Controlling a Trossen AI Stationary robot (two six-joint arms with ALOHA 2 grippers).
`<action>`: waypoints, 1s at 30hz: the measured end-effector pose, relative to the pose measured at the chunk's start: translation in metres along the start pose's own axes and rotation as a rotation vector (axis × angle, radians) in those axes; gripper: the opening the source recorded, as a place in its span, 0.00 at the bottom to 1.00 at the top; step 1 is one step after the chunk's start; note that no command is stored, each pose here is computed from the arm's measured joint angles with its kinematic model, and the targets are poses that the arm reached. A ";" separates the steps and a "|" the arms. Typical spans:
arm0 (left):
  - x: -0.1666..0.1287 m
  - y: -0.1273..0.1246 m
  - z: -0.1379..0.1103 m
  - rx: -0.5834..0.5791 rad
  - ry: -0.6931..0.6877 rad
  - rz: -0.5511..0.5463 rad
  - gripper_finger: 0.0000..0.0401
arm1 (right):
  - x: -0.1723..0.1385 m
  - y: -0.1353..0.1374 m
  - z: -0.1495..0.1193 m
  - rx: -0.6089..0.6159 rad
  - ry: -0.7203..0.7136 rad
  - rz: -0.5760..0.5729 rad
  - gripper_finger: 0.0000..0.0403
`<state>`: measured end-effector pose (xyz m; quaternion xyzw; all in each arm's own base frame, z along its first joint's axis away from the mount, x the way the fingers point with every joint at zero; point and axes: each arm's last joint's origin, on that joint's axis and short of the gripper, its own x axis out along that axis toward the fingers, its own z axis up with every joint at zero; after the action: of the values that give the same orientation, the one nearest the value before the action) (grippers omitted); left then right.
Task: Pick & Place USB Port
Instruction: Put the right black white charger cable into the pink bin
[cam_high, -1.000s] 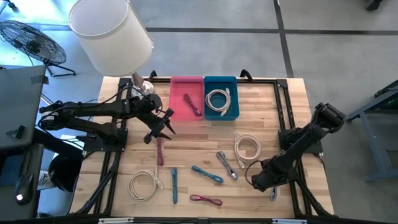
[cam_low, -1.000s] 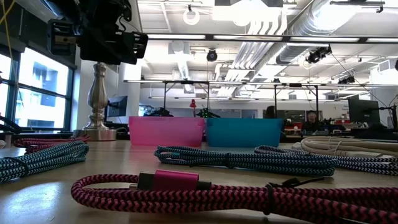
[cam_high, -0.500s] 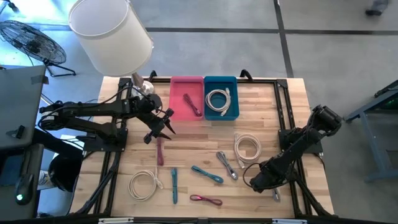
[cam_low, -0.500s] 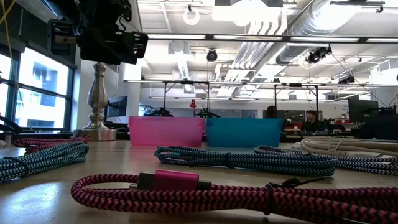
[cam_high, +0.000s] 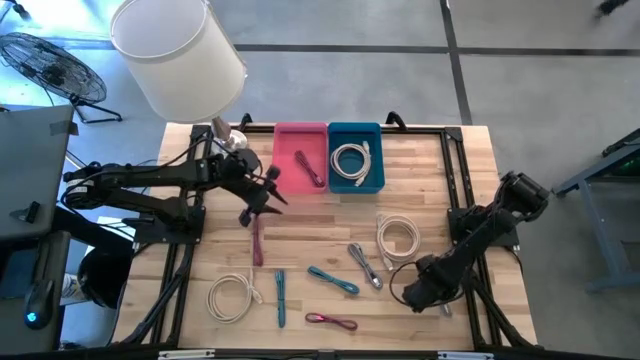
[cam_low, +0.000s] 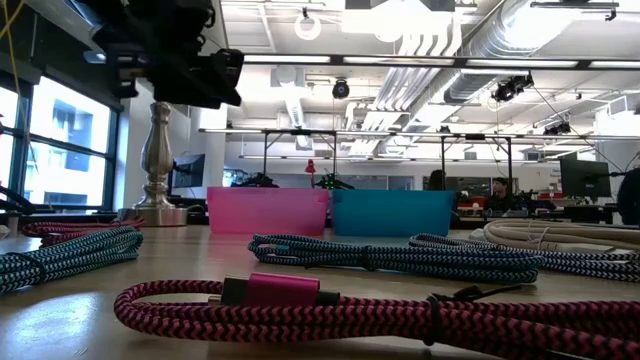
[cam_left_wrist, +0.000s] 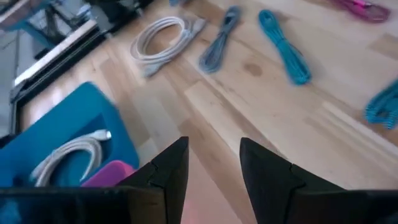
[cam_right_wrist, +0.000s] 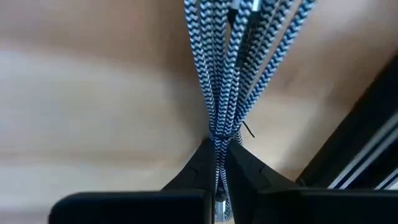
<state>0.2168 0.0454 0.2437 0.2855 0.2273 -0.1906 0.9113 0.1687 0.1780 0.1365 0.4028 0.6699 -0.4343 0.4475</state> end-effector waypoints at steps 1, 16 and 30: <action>0.000 0.000 0.000 -0.014 0.002 0.002 0.35 | -0.006 0.001 -0.002 -0.004 -0.040 0.006 0.02; 0.006 0.007 0.009 -0.049 -0.204 -0.054 0.35 | -0.131 0.044 -0.008 -0.351 -0.794 0.310 0.02; 0.037 0.010 0.032 -0.059 -0.417 -0.058 0.35 | -0.156 0.081 0.017 -0.862 -1.132 0.255 0.02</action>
<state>0.2621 0.0256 0.2517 0.2064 0.0475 -0.2651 0.9407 0.2915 0.1629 0.2632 -0.0213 0.3948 -0.2178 0.8923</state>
